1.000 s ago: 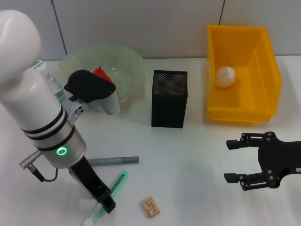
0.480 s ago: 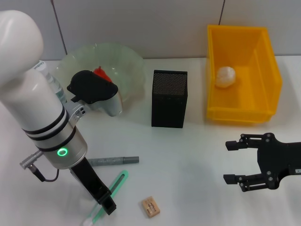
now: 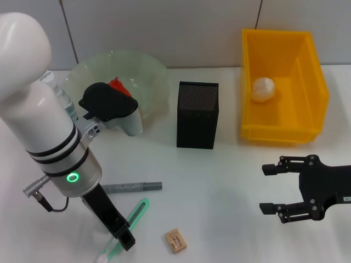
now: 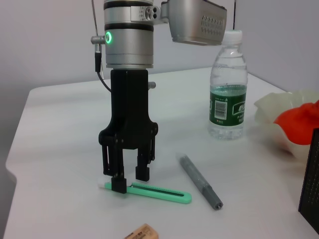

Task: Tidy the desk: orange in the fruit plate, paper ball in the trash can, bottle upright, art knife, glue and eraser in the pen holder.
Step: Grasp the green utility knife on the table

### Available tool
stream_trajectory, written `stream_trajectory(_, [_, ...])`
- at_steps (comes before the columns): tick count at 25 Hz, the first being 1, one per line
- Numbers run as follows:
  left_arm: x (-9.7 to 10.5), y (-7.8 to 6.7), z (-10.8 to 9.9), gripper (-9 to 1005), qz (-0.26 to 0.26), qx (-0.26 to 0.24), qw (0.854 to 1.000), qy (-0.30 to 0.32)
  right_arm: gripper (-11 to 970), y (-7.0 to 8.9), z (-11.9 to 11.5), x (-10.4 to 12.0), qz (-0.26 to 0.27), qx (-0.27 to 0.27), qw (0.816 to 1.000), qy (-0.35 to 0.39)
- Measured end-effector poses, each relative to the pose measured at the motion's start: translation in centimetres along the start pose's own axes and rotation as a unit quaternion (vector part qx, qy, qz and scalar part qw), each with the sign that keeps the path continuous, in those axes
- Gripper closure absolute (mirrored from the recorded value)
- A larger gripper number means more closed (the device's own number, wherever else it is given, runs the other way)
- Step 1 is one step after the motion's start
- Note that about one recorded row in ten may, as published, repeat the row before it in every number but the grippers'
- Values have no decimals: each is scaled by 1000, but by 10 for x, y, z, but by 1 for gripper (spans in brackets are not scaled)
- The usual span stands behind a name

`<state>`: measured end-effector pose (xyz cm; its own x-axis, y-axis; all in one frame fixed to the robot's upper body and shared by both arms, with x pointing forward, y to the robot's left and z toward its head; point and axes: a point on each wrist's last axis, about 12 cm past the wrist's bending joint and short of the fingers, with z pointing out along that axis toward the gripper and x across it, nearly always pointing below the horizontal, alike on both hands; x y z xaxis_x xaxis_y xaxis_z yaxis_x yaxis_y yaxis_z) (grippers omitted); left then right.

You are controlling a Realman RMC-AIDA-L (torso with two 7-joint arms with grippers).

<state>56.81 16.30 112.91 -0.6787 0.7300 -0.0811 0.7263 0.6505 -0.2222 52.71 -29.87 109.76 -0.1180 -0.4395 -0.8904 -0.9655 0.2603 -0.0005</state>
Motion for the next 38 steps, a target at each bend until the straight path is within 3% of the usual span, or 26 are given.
stream_trajectory(38, [0, 0, 0, 439, 1, 2, 1000, -1, 157, -2, 2, -4, -4, -6, 1000, -4])
